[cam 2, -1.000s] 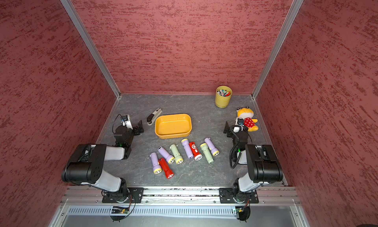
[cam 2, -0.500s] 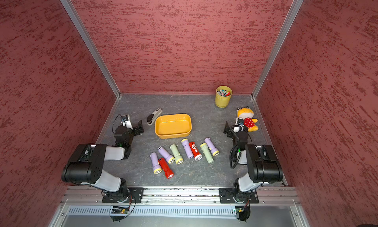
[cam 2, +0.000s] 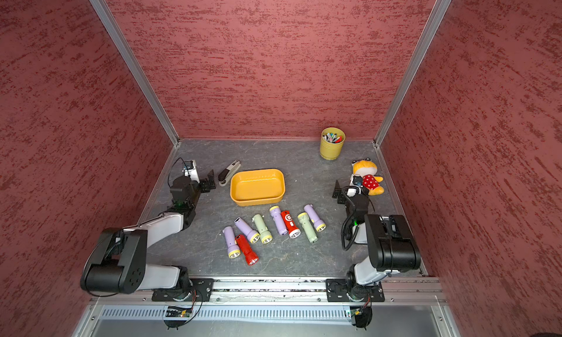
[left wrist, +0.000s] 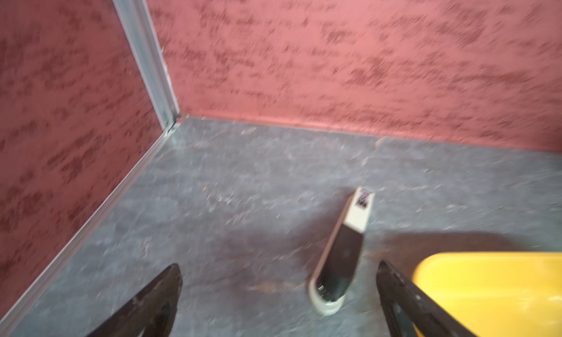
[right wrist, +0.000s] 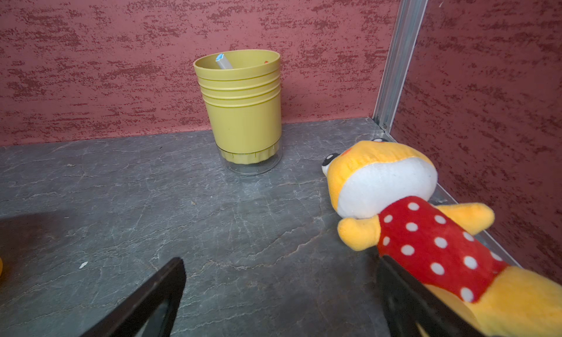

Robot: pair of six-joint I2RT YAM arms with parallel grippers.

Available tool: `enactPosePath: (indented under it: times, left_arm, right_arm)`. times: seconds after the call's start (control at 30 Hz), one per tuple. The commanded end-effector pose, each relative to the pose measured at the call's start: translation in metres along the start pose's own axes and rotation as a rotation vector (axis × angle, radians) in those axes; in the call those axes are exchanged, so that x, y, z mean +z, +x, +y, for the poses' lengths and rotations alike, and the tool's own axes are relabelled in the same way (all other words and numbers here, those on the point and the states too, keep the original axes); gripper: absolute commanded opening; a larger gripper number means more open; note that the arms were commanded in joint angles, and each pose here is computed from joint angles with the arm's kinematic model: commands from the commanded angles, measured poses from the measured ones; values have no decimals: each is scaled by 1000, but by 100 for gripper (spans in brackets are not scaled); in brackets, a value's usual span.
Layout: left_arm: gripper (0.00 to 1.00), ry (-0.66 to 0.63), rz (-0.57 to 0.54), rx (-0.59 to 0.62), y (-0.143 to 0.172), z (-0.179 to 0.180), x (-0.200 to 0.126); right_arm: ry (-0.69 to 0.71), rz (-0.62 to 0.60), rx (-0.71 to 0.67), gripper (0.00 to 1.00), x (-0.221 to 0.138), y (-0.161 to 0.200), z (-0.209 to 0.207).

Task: Put the flashlights into the storage boxes
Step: Move the storage box to the center of the board.

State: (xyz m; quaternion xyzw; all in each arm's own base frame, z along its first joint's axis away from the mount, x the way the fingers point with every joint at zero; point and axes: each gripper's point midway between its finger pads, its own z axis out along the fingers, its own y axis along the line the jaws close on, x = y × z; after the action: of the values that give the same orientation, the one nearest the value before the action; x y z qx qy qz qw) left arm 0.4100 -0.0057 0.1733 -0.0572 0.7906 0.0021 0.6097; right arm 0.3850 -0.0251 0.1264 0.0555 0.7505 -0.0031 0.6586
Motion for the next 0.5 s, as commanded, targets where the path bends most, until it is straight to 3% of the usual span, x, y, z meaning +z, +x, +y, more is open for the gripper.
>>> enactPosePath:
  times: [0.0,0.17,0.33,0.47]
  left_arm:
    - [99,8,145,-83,11,-5,-13]
    - [98,120,263,-265,-4,-31,-26]
    - [95,250,457,-402,1,-65,-29]
    - [94,304,558,-469,8,-87,-29]
  right_arm:
    - [24,-45,18,99,-2,-12,-5]
    - [13,-13,24,99,-6,-47,0]
    - [-99,57,190,99,-7,-92,25]
    - [-213,214,344,99,3,-94,52]
